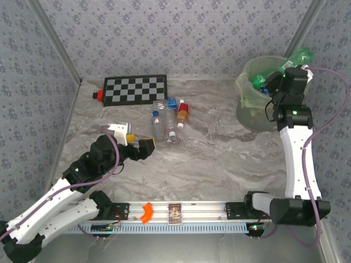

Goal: Put the plastic bottles in the bin

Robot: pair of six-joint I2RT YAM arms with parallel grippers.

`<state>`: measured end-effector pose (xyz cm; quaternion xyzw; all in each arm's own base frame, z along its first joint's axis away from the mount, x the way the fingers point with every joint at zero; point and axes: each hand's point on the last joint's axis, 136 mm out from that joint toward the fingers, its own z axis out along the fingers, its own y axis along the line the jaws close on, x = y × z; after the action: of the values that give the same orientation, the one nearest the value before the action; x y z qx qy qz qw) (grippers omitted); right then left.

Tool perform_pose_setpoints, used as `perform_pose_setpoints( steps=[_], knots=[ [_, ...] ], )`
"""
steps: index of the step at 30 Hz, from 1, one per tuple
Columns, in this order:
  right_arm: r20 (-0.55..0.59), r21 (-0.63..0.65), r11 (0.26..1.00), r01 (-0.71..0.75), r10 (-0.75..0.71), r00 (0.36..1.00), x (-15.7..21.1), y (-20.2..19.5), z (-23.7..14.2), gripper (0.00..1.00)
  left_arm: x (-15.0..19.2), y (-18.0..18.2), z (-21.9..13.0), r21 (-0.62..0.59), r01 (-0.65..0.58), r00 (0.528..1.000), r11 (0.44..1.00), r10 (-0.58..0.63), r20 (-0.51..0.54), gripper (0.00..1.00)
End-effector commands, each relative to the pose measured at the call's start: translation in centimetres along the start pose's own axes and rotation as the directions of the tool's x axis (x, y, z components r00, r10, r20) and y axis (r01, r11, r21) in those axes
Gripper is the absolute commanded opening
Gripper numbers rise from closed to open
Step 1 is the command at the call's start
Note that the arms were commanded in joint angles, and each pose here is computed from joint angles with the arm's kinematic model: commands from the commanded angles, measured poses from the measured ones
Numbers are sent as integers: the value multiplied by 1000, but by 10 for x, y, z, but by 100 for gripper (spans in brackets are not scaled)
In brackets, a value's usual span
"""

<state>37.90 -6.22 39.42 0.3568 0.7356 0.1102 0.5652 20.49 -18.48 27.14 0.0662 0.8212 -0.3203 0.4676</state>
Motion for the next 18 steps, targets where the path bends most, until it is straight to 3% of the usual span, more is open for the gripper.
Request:
perform_pose_setpoints(
  steps=[1, 13, 15, 18],
  knots=[
    [-50, -33, 994, -106, 105, 993, -6, 6, 11, 26, -17, -16, -8, 57, -16, 999, 998, 14, 41, 100],
    [-76, 102, 986, -130, 139, 987, -15, -26, 59, 29, -15, -13, -14, 52, -23, 999, 998, 21, 45, 100],
    [-91, 110, 985, -131, 141, 986, -13, -29, 63, 44, -15, -12, -15, 48, -23, 999, 999, 21, 45, 100],
    [-110, 135, 984, -115, 130, 985, -11, -33, 62, 77, -13, -10, -15, 43, -25, 999, 999, 23, 45, 100]
  ],
)
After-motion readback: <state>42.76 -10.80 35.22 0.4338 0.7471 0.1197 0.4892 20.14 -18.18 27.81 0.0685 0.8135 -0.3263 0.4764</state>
